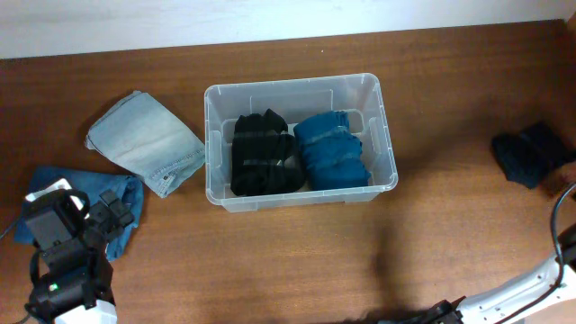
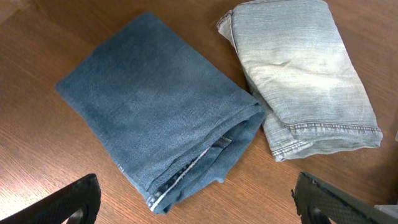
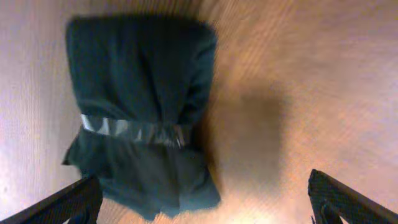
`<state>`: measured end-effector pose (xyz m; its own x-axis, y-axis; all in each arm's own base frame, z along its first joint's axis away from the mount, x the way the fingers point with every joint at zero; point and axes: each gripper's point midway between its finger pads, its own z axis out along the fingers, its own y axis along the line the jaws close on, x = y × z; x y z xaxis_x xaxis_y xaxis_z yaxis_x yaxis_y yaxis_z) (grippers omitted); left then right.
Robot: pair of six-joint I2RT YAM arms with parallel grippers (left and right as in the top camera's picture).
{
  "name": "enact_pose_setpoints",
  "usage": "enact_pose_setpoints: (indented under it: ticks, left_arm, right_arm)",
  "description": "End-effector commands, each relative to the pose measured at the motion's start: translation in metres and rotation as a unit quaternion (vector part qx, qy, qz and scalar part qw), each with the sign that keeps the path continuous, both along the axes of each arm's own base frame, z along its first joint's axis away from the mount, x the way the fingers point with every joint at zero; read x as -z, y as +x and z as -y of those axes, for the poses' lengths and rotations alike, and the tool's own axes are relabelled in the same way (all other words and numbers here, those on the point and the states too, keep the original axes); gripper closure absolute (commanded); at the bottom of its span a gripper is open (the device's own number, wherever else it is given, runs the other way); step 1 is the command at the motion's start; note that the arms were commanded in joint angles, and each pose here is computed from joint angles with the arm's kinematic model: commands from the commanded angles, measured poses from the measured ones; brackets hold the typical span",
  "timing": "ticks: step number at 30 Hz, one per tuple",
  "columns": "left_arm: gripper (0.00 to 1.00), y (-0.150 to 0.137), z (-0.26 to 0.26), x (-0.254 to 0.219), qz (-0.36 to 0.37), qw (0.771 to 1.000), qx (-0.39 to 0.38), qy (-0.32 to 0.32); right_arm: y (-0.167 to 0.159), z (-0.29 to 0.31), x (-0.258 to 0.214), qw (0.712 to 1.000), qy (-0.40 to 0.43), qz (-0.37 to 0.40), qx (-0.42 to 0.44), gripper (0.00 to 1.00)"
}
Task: Pack container
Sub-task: 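Grasp the second black bundle at the table's right edge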
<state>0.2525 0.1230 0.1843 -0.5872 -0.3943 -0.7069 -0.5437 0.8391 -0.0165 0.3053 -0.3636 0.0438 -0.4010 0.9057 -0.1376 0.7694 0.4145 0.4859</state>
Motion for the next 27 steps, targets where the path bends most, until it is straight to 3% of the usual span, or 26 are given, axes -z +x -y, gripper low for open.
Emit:
enact_pose_setpoints:
  ticks: [1,11,14,19,26,27]
  left_arm:
    - [0.01,0.003,-0.001,-0.008,0.012,1.0,-0.003,-0.003]
    - [0.01,0.004,0.001,-0.008,0.013,1.0,0.001,-0.007]
    - [0.01,0.004,0.001,-0.008,0.013,1.0,0.002,-0.007]
    - [0.0,0.004,0.001,-0.008,0.013,1.0,0.001,-0.007]
    - [0.01,0.004,0.001,-0.008,0.013,1.0,0.001,-0.007]
    - [0.0,0.004,0.001,-0.008,0.013,1.0,0.001,-0.007]
  right_arm:
    - [0.027,-0.025,0.021,0.995,0.046,0.066,-0.062,0.02]
    - [0.071,-0.057,0.057,0.985,0.078,0.106,-0.113,0.0]
    - [0.079,-0.064,0.057,0.984,0.074,0.108,-0.124,0.18]
    - [0.085,-0.071,0.057,0.982,0.073,0.109,-0.135,0.6]
    - [0.085,-0.072,0.057,0.982,0.076,0.107,-0.135,0.8]
    - [0.085,-0.074,0.056,0.982,0.08,0.108,-0.136,0.92]
